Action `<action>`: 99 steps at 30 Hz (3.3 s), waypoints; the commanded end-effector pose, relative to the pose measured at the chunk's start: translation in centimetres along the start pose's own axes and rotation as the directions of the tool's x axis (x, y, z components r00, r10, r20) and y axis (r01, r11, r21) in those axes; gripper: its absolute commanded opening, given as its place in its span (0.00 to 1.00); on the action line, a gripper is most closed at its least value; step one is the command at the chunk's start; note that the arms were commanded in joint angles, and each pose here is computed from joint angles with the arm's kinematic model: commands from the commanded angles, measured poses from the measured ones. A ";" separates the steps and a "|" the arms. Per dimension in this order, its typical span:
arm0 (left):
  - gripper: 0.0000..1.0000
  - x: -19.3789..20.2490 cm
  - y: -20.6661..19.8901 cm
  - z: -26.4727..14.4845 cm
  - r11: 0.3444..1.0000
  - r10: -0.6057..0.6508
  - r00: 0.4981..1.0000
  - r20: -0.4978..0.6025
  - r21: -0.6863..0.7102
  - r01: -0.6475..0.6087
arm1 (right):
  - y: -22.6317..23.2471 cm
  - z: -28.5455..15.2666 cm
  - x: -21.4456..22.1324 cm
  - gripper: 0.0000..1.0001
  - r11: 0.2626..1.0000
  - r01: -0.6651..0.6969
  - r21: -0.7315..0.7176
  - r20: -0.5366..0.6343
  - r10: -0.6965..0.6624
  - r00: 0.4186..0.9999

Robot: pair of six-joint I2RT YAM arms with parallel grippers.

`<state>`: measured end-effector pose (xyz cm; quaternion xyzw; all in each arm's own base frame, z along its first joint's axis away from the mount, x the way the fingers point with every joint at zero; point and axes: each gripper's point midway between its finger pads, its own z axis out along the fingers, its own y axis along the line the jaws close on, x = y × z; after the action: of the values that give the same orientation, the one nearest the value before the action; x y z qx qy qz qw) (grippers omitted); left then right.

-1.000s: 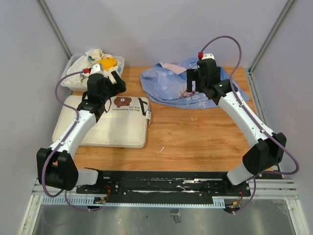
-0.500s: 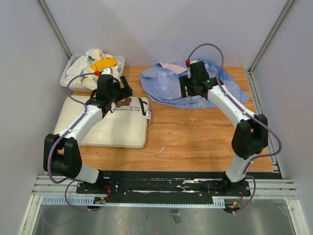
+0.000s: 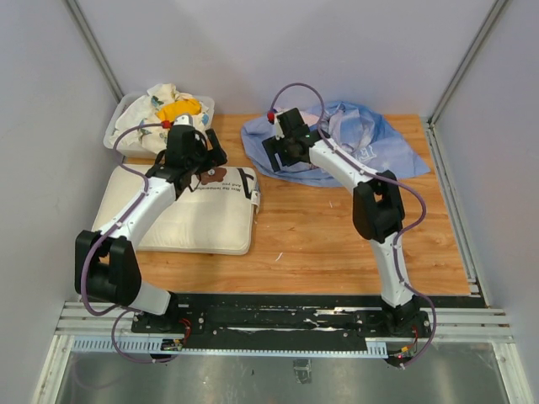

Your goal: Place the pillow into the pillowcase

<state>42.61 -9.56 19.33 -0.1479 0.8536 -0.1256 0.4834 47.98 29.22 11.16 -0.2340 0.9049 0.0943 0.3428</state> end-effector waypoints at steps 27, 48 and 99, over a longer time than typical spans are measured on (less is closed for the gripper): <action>0.99 0.8 1.0 -1.7 0.999 0.016 1.000 -0.026 -0.037 -0.017 | 0.1 1.5 -2.1 0.01 0.983 0.107 0.152 0.046 -0.115 0.992; 0.99 0.9 -0.4 0.5 1.000 0.003 0.999 -0.051 0.011 -0.002 | 1.5 -17.7 13.2 0.02 0.997 0.047 0.053 -0.228 -0.034 0.973; 0.99 2.0 0.8 -1.3 0.999 0.025 0.997 -0.079 -0.019 -0.027 | -3.8 5.9 1.8 0.64 0.897 -0.439 0.040 -0.088 0.441 0.893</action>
<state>40.80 -9.79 17.77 -0.1425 0.8763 -0.1263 0.4426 51.85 26.76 6.41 -0.0405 0.9480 0.1366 0.2848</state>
